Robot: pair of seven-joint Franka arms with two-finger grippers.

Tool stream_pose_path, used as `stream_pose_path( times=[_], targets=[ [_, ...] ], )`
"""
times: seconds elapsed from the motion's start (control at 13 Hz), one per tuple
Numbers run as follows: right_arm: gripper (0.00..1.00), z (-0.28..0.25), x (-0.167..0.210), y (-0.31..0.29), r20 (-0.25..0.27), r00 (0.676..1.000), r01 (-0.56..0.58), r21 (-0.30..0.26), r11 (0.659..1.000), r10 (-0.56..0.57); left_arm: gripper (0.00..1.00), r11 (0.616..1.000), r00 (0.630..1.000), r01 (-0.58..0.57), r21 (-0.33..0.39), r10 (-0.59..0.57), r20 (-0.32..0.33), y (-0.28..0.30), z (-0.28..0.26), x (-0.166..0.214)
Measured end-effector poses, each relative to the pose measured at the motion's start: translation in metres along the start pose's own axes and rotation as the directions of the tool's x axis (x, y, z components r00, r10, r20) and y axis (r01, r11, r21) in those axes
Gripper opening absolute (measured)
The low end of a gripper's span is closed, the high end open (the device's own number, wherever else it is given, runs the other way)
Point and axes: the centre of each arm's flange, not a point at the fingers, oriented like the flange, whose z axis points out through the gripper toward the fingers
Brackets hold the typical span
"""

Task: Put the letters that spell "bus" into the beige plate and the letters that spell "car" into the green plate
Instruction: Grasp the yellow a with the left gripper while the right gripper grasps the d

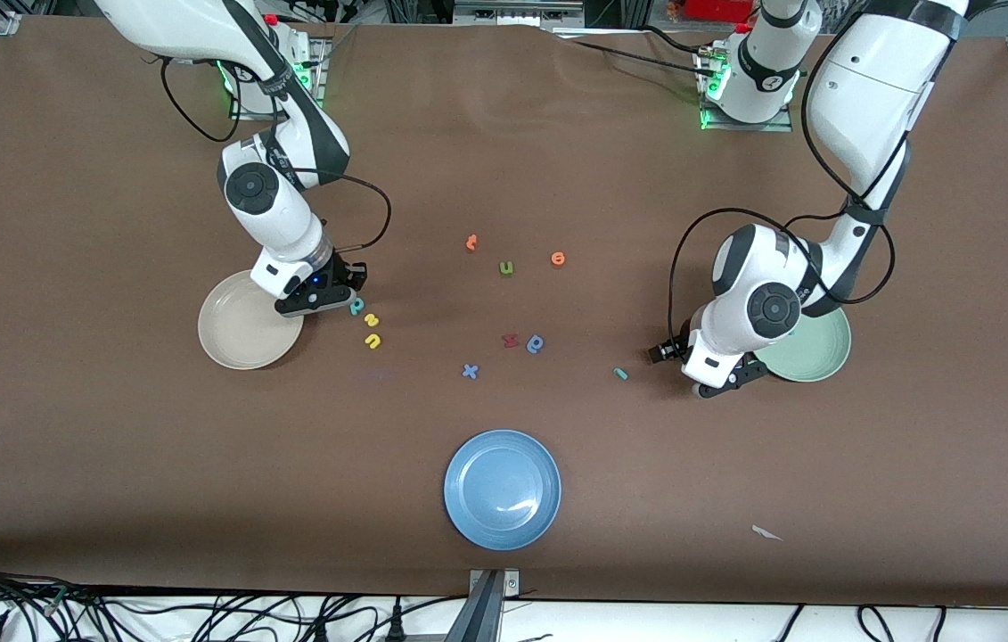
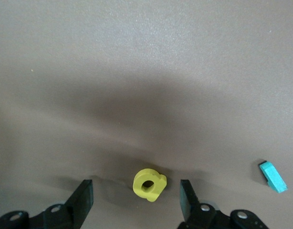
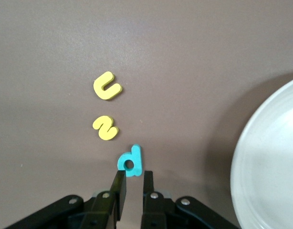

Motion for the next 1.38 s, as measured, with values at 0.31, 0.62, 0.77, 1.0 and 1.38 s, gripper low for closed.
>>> stream_pose_path(
  times=[0.31, 0.62, 0.77, 1.0, 1.38],
  targets=[
    [0.60, 0.009, -0.004, 0.001, 0.019, 1.000, -0.001, -0.001, 1.000, 0.001, 0.82, 1.000, 1.000, 0.005, -0.002, -0.005, -0.002, 0.000, 0.000, 0.000],
    [0.74, 0.031, -0.007, 0.000, 0.012, 1.000, -0.001, 0.012, 1.000, 0.001, 0.81, 1.000, 1.000, 0.016, -0.005, -0.016, -0.011, 0.002, 0.006, 0.000],
    [0.74, 0.038, -0.009, -0.006, 0.009, 1.000, 0.008, 0.018, 1.000, -0.008, 0.81, 1.000, 1.000, 0.018, -0.004, -0.018, -0.017, 0.003, 0.008, 0.000],
    [0.72, 0.040, -0.010, -0.010, 0.006, 1.000, 0.014, 0.020, 1.000, -0.015, 0.75, 1.000, 1.000, 0.021, -0.004, -0.021, -0.021, 0.004, 0.007, 0.001],
    [0.57, 0.041, -0.009, -0.004, 0.000, 1.000, 0.023, 0.008, 1.000, -0.023, 0.37, 1.000, 0.999, 0.022, -0.008, -0.022, -0.029, 0.005, 0.003, 0.003]
  ],
)
